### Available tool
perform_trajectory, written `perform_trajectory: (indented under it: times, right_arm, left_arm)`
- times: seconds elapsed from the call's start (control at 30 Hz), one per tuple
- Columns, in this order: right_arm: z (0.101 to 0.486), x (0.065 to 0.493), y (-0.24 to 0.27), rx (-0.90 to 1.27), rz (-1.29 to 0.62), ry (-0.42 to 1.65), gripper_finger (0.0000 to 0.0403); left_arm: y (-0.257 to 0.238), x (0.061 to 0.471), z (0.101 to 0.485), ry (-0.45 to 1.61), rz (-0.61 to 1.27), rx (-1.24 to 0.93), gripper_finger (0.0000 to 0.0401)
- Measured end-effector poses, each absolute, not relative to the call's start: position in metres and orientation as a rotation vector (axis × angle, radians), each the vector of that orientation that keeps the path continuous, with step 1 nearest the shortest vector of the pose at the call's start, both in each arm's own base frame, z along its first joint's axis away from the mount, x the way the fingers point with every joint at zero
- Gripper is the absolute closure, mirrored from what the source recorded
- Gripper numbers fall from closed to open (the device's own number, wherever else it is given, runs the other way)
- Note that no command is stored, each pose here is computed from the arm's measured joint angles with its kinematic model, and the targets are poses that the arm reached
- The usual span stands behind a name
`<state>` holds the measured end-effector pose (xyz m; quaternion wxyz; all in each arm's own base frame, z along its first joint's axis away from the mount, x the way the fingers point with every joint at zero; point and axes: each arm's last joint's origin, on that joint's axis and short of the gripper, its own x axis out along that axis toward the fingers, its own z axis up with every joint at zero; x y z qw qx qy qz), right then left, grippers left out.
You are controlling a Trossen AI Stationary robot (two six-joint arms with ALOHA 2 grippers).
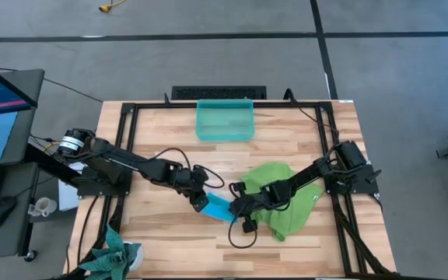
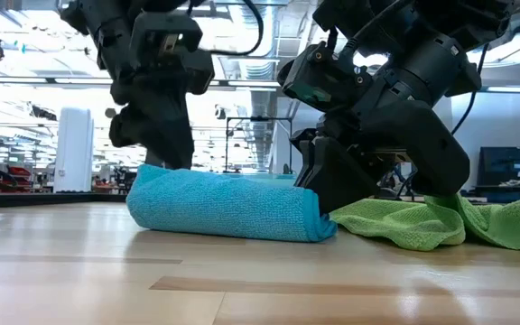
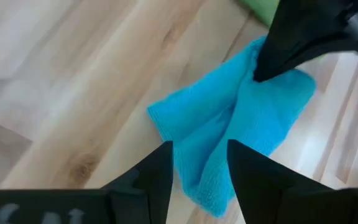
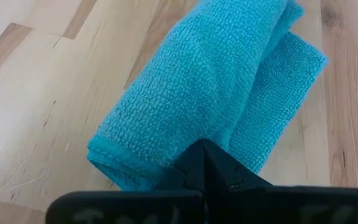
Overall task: Roll microfiber towels into tight, uniform cylinder then place into a basket
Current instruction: Roll the blue microfiber cloth
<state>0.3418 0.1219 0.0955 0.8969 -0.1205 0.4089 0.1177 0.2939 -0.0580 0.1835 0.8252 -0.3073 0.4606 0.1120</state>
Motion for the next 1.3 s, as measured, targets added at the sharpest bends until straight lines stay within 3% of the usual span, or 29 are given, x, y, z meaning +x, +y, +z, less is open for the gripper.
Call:
perform_trajectory:
  times: [0.2,0.43,0.63,0.83,1.3]
  right_arm:
    - [0.095,0.342,0.122,-0.250,0.244,0.847,0.0384]
    - [0.096,0.342,0.122,-0.250,0.244,0.847,0.0388]
    - [0.096,0.342,0.122,-0.234,0.237,0.847,0.0384]
    - [0.095,0.342,0.122,-0.233,0.237,0.848,0.0388]
    - [0.095,0.342,0.122,-0.233,0.236,0.850,0.0388]
  left_arm:
    - [-0.061,0.283,0.211,0.900,0.179,-0.653,0.0259]
    - [-0.102,0.264,0.234,0.804,0.009,-0.497,0.0263]
    - [-0.127,0.276,0.206,0.844,-0.043,-0.426,0.0272]
    - [-0.115,0.295,0.171,0.937,0.014,-0.423,0.0275]
    - [-0.082,0.310,0.150,0.987,0.104,-0.425,0.0276]
